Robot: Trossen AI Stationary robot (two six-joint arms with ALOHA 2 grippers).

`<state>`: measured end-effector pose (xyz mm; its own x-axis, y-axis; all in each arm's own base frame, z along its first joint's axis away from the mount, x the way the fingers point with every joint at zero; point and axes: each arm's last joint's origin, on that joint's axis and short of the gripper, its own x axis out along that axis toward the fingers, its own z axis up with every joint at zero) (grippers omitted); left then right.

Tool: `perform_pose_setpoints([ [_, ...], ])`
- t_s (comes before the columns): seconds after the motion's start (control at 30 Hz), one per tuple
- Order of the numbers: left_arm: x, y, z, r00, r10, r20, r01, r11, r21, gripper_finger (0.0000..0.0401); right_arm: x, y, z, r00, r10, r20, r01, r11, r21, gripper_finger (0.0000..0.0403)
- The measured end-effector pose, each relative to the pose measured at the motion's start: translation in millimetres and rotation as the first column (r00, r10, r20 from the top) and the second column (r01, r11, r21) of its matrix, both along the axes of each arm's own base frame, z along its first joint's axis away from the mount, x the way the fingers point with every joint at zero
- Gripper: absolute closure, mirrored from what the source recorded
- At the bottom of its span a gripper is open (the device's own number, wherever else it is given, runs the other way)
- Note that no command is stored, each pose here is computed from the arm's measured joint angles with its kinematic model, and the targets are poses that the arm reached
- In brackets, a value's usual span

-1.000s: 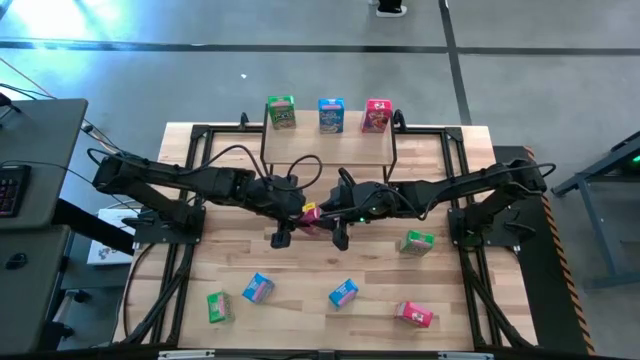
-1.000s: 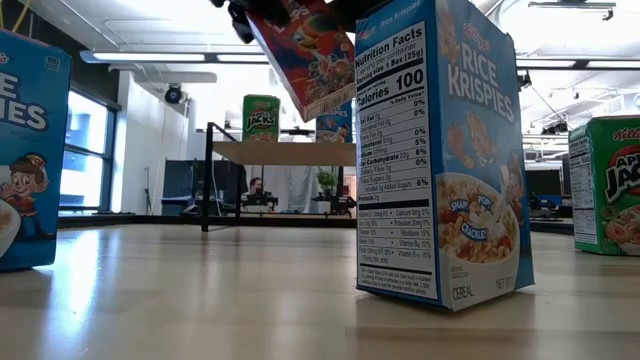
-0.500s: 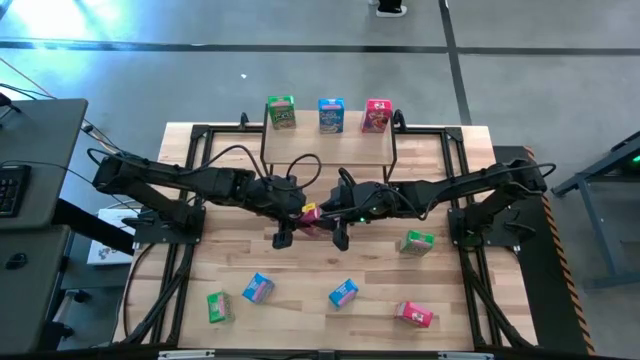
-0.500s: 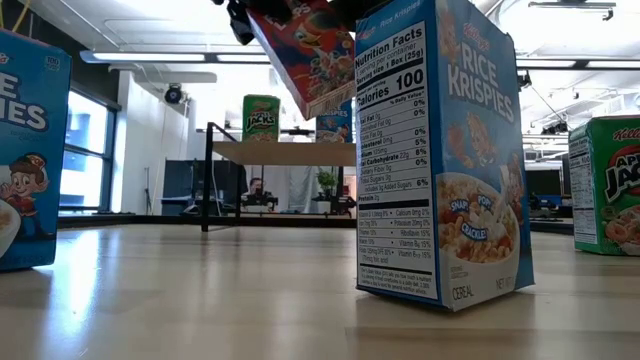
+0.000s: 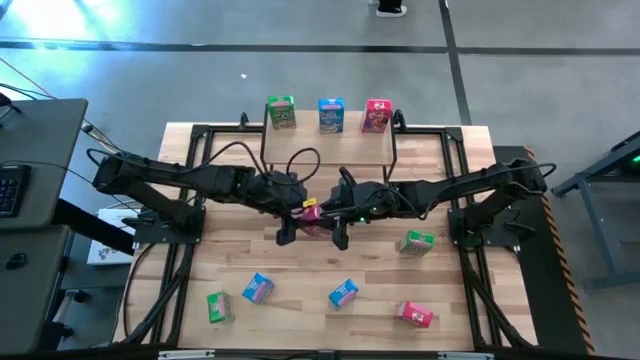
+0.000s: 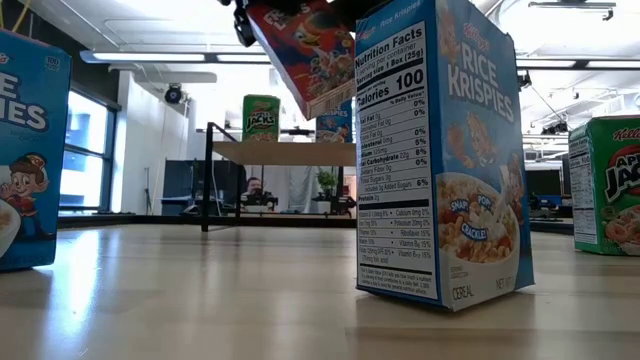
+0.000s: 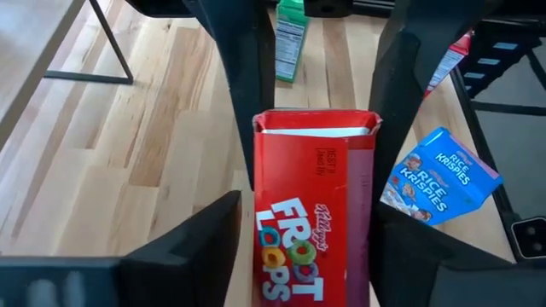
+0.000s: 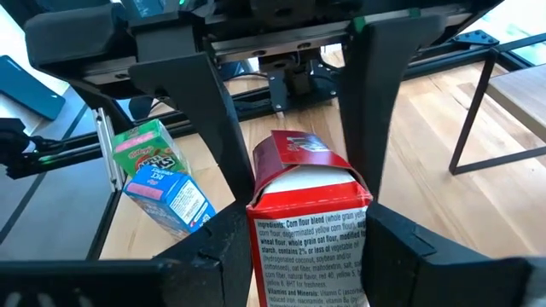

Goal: Stack cereal on shelf
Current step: Put the left red cereal box on the shelf

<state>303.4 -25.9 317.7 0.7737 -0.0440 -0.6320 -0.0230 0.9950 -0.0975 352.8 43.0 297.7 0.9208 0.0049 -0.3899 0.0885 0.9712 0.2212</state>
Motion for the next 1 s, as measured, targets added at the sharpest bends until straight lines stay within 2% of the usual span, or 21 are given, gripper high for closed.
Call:
perform_pose_setpoints([
  [0.2, -1, 0, 1, 1.0, 0.016, 0.0, -0.016, 1.0, -0.021, 0.0177, -3, -1, 2, 1.0, -0.016, -0.006, 0.016, 1.0, -0.008, 0.0242],
  [0.47, -10, 1, 14, 0.998, 0.053, 0.045, -0.05, 0.996, -0.079, 0.0177, -22, -4, 15, 0.998, -0.037, -0.046, 0.036, 0.999, -0.019, 0.0242],
  [0.77, -14, 1, 34, 0.98, 0.052, 0.194, -0.033, 0.994, -0.1, 0.0178, -54, -14, 36, 0.99, -0.113, -0.082, 0.105, 0.989, -0.1, 0.0242],
  [1.0, -14, 2, 37, 0.974, 0.054, 0.22, -0.032, 0.994, -0.102, 0.0178, -83, -30, 59, 0.99, -0.13, -0.055, 0.119, 0.978, -0.172, 0.0242],
])
